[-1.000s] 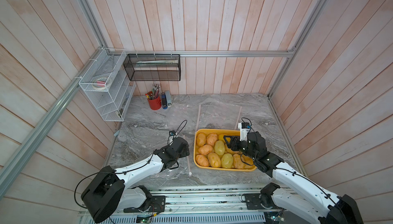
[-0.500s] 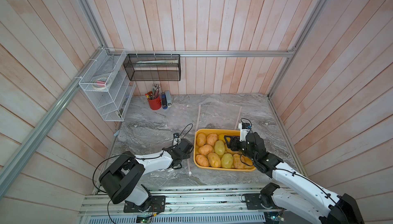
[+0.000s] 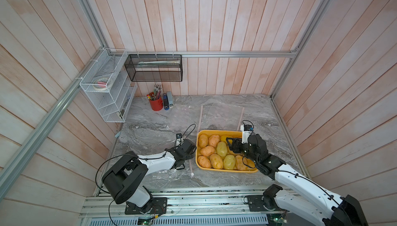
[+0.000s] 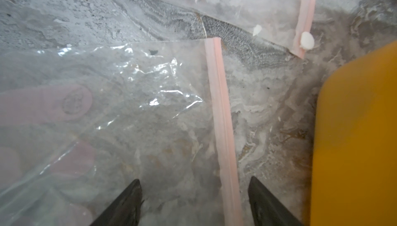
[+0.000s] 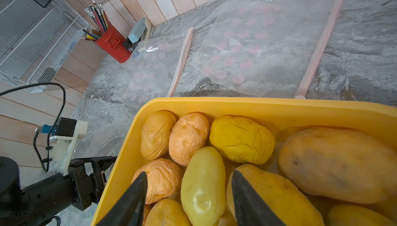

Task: Put the potatoes into a zipper bag and zip it
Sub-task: Pick up the zipper food storage bag at the center of the board.

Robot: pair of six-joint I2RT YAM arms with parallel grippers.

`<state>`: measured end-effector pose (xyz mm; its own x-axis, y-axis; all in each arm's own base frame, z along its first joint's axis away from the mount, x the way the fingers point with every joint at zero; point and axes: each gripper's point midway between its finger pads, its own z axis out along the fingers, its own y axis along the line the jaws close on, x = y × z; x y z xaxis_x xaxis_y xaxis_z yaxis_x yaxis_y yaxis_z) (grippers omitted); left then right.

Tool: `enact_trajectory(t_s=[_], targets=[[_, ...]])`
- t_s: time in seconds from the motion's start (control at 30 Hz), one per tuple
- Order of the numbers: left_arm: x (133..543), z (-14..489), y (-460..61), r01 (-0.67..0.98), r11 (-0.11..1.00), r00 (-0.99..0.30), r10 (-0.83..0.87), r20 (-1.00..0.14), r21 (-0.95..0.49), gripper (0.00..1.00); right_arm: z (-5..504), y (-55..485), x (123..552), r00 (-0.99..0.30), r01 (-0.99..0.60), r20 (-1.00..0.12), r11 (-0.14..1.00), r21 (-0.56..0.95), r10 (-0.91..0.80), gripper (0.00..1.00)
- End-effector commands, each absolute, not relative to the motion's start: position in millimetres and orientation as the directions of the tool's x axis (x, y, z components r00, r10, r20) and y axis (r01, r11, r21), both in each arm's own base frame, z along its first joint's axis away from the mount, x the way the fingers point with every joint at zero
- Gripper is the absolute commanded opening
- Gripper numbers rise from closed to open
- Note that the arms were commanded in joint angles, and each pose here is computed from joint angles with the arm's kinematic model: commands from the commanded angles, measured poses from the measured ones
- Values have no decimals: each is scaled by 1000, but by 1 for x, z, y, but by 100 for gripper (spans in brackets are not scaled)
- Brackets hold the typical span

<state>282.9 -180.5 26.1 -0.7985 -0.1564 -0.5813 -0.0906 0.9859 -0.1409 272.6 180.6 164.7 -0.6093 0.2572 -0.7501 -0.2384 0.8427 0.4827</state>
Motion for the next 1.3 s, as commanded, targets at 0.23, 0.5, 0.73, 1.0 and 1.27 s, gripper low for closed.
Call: enact_trajectory(t_s=[0.23,0.5,0.73,1.0,1.27], targets=[[288,23,-185,-99,986,-798,-158,-581,-133,46,160,180,270,-616,-235,-748,848,475,249,62],[287,29,-184,-99,984,-788,-168,-592,-147,20,166,178,267,-603,-235,-751,840,489,269,62],[286,44,-185,-80,981,-774,-175,-608,-179,0,172,179,264,-598,-244,-748,824,511,287,62],[279,97,-187,-5,968,-740,-173,-650,-252,0,185,198,259,-615,-304,-736,777,552,282,61],[263,151,-205,135,943,-713,-122,-690,-305,0,197,263,239,-652,-454,-725,651,609,223,62]])
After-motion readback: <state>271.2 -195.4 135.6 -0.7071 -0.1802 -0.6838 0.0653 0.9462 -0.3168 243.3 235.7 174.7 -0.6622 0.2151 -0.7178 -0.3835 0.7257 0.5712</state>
